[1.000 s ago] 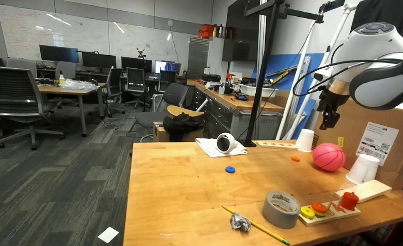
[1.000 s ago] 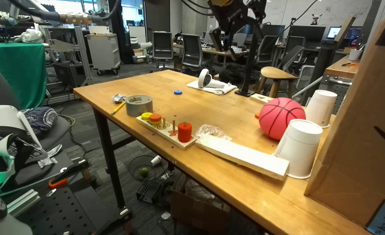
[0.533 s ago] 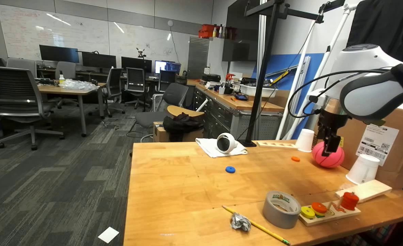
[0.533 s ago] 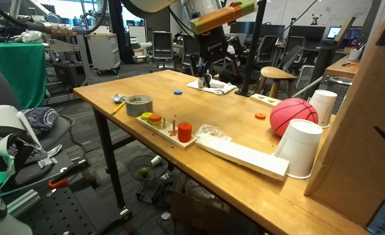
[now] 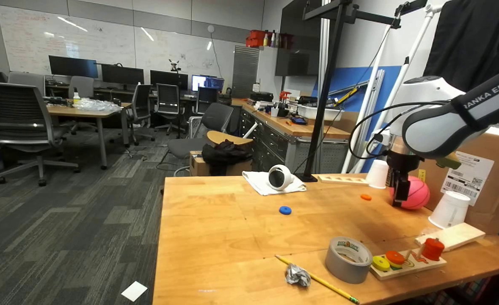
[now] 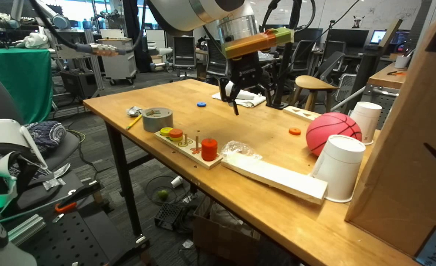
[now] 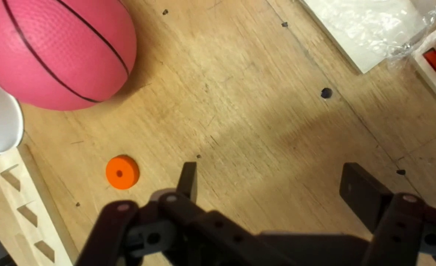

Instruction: Move the basketball to the right.

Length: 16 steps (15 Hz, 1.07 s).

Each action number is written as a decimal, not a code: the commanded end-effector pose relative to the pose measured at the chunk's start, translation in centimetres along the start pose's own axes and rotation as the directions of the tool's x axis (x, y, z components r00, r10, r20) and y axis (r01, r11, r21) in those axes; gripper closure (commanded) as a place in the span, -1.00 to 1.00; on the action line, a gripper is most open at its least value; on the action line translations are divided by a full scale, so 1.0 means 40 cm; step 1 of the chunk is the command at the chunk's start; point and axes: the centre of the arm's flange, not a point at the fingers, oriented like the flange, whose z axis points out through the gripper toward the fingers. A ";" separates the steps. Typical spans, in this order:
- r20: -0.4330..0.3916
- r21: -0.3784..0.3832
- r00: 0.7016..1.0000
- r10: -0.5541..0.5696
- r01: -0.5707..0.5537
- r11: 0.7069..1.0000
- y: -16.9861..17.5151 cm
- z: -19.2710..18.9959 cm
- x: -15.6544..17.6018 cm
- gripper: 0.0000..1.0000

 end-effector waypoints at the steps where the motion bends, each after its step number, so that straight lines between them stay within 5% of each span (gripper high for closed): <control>1: 0.029 0.014 0.998 0.057 -0.058 0.998 0.064 0.040 0.015 -1.00; 5: 0.029 0.036 0.994 -0.101 0.100 0.994 0.081 0.080 -0.003 -1.00; 8: 0.048 0.089 0.960 -0.276 0.271 0.959 0.086 0.087 -0.018 -1.00; 16: -0.071 0.149 0.778 -0.624 0.627 0.765 0.103 0.086 -0.033 -1.00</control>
